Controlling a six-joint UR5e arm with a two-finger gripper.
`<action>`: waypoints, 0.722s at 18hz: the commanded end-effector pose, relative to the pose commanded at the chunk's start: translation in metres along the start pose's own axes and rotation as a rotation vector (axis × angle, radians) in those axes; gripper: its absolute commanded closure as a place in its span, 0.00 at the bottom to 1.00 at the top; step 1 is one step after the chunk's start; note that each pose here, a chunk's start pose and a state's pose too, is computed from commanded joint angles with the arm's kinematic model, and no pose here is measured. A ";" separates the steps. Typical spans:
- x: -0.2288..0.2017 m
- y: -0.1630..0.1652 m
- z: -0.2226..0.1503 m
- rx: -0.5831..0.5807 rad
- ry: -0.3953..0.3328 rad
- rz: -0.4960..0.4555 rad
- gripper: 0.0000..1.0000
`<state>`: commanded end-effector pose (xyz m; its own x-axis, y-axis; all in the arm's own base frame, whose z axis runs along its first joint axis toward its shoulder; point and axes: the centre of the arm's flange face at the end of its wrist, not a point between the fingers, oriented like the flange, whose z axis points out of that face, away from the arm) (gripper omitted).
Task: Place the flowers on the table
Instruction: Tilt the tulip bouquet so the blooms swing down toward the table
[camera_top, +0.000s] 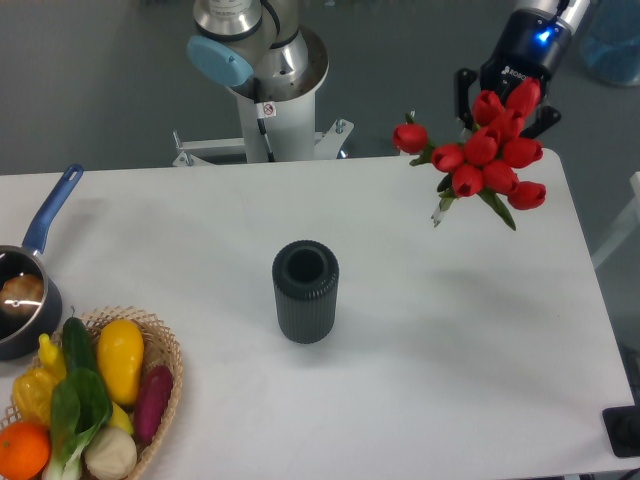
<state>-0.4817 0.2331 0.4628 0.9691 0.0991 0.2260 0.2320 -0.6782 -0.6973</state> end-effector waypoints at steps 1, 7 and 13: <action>0.002 -0.001 0.001 -0.013 -0.002 0.002 0.68; 0.004 -0.010 0.005 -0.094 -0.017 -0.041 0.68; 0.002 -0.043 0.032 -0.226 -0.056 -0.050 0.68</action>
<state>-0.4875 0.2860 0.4711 0.9615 0.1729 0.2137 0.2613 -0.8164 -0.5149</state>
